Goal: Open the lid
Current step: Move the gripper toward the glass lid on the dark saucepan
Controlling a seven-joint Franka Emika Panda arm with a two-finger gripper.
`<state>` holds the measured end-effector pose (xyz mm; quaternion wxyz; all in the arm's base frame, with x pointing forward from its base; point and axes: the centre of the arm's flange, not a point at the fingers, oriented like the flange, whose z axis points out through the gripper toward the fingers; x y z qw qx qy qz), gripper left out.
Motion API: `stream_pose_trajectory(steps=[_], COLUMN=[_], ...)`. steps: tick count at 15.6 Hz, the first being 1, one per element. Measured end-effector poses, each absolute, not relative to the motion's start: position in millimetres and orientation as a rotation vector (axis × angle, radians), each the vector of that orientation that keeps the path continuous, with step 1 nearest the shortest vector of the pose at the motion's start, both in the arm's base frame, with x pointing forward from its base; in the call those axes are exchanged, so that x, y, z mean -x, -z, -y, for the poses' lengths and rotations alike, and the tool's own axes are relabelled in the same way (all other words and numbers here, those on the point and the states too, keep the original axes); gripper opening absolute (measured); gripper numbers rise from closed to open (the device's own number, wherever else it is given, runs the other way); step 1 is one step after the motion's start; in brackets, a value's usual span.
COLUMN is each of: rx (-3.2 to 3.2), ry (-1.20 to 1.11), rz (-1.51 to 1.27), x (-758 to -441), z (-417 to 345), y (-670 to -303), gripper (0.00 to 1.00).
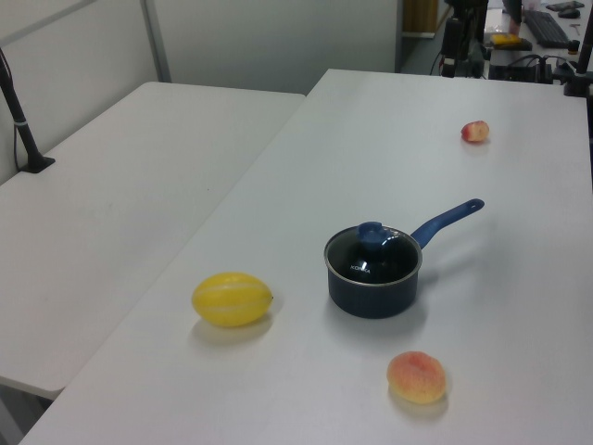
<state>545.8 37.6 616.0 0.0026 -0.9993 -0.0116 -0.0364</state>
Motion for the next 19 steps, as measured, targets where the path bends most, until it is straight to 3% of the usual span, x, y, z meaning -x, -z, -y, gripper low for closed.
stream_pose_trajectory(steps=[19], rx=[3.135], ry=[0.099], rz=[0.074], x=[-552.5], z=[-55.7], y=[-604.0], gripper=[1.00])
